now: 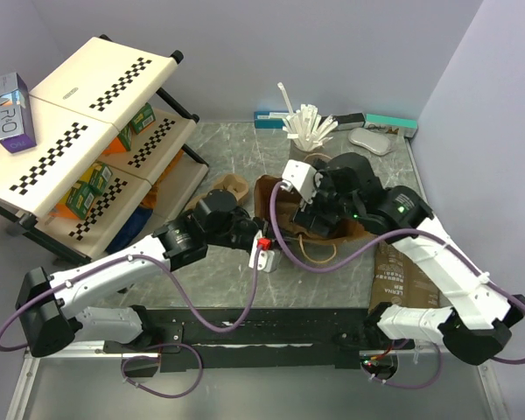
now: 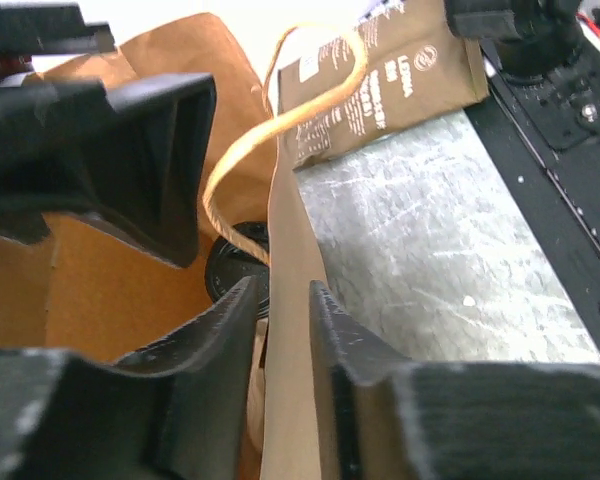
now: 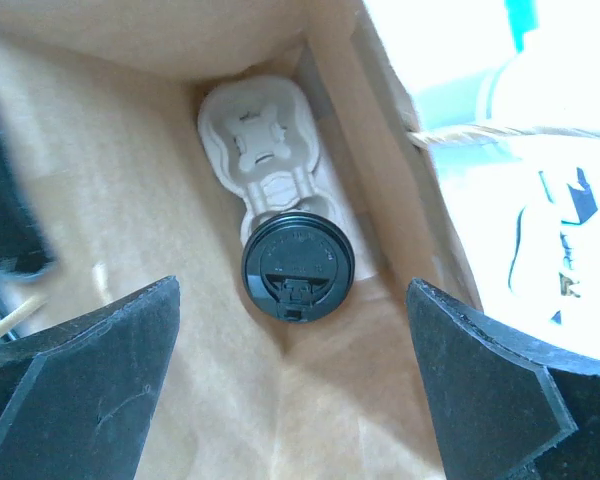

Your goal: Pack the takeout coffee

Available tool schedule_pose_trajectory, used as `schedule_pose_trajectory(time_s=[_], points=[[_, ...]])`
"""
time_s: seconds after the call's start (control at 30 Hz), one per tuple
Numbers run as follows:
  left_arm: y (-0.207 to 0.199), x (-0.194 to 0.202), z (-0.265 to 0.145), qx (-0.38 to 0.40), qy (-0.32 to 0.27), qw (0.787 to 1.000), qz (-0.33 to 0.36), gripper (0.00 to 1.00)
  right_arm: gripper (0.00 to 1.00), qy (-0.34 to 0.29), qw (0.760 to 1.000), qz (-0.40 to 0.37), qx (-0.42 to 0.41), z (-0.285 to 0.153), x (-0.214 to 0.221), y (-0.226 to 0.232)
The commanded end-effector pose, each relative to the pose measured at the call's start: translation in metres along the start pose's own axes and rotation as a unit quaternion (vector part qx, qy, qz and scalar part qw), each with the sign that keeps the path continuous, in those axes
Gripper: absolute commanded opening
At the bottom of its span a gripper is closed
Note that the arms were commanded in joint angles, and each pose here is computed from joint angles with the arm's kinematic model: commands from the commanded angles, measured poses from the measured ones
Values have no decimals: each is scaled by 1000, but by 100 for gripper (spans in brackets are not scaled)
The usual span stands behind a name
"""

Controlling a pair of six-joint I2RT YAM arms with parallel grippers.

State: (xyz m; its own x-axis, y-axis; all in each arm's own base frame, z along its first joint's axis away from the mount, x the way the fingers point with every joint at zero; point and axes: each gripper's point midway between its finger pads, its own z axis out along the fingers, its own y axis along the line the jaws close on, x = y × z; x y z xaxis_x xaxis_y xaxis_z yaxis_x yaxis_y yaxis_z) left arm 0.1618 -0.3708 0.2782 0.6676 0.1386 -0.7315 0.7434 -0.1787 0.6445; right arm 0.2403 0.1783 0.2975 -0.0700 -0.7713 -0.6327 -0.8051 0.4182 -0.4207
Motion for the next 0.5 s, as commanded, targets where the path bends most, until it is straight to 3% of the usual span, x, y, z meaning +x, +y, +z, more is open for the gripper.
schedule_pose_trajectory(time_s=[0.0,0.17,0.47], points=[[37,-25,-1,-53,-30,998,-10,37,99,-68,997,26,34,-31,-29,-16],[58,-28,2,-90,-30,995,-34,51,100,-120,987,35,102,-61,-51,-44],[91,-41,7,-123,-45,990,-44,62,99,-144,972,62,176,-82,-60,-81]])
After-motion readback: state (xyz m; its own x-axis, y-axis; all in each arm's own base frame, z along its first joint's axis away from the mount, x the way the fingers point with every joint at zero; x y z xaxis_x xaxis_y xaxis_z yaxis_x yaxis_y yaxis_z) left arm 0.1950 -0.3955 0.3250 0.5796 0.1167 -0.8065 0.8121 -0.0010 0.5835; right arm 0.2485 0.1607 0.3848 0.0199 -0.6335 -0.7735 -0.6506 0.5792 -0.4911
